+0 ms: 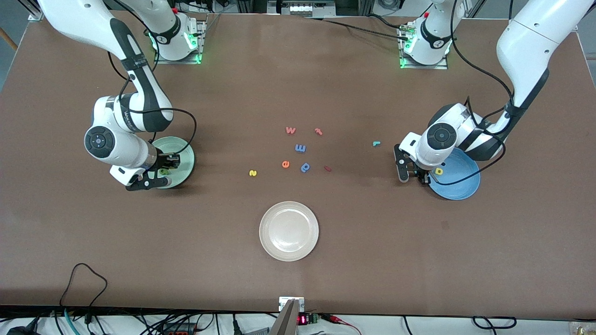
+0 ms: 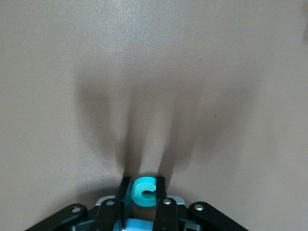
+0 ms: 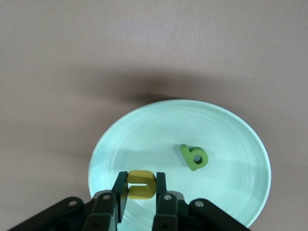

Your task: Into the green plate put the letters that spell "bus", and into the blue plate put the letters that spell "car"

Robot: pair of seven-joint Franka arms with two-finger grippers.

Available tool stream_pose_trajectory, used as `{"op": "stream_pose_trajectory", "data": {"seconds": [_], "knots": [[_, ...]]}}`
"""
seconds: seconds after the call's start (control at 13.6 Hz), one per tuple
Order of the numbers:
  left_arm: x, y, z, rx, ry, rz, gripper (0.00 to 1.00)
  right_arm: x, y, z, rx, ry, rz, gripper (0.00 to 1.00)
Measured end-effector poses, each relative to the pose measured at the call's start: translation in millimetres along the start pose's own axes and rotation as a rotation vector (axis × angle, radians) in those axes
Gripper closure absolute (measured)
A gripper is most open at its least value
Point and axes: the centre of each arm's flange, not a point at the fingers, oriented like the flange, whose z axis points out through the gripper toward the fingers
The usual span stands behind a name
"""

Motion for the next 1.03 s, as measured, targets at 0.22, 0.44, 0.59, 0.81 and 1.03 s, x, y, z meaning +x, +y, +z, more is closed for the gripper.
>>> {"op": "stream_pose_trajectory", "data": {"seconds": [0.22, 0.44, 0.59, 0.81, 1.03], "knots": [[14, 4, -9, 0.010, 0.017, 0.024, 0.76, 0, -6, 8, 0.002, -0.012, -0.012, 0.38], [38, 5, -41, 0.018, -0.006, 0.047, 0.76, 3, -11, 3, 0.002, 0.000, -0.021, 0.13], [34, -3, -67, -0.001, -0.071, 0.018, 0.76, 8, -37, -4, 0.004, 0.032, -0.038, 0.19], [-27, -30, -80, -0.060, -0.169, -0.095, 0.76, 15, -101, -19, 0.041, 0.078, 0.003, 0.27], [-92, -47, -64, -0.102, -0.159, -0.200, 0.73, 18, -140, -24, 0.058, 0.094, 0.084, 0.43]]}}
